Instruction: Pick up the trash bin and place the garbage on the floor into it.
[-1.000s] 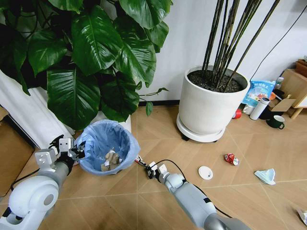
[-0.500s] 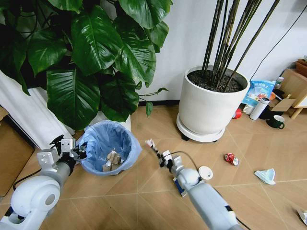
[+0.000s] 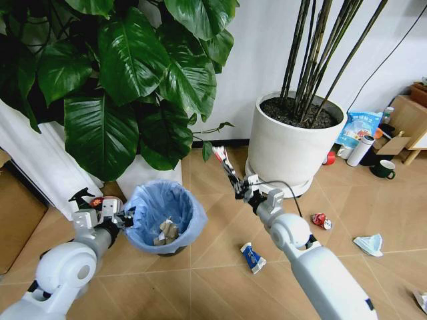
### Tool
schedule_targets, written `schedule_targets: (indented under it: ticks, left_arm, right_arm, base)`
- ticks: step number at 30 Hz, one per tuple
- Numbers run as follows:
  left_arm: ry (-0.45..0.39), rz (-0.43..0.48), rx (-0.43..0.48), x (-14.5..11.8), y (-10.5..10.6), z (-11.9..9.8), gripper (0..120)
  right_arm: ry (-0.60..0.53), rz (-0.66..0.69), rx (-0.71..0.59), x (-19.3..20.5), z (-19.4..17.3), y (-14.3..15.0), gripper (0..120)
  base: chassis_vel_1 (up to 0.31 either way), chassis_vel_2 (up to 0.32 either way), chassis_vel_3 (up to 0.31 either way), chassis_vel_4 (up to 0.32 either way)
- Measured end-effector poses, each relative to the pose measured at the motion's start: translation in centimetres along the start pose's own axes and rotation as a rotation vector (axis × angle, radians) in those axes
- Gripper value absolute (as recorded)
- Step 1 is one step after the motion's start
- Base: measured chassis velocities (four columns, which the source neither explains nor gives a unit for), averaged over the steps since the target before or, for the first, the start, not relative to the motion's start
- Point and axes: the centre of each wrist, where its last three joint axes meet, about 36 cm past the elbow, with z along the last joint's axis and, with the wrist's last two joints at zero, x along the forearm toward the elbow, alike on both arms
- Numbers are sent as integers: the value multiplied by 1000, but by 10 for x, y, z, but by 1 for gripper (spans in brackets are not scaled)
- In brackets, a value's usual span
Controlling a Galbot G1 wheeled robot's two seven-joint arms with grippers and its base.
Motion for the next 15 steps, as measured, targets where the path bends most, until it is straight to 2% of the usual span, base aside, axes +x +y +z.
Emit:
schedule_targets:
  ticks: [2, 9, 15]
  left_arm:
    - [2, 20, -7, -5, -7, -3, 0]
    - [4, 56, 5, -11, -21, -12, 0]
    - [3, 71, 8, -9, -25, -17, 0]
  right_arm:
    - [-1, -56, 2, 12, -12, 15, 0]
    - [33, -172, 18, 28, -11, 42, 0]
    - [76, -240, 28, 12, 3, 60, 0]
  base:
    - [0, 0, 0, 0]
    - [0, 0, 0, 0]
    - [0, 0, 0, 0]
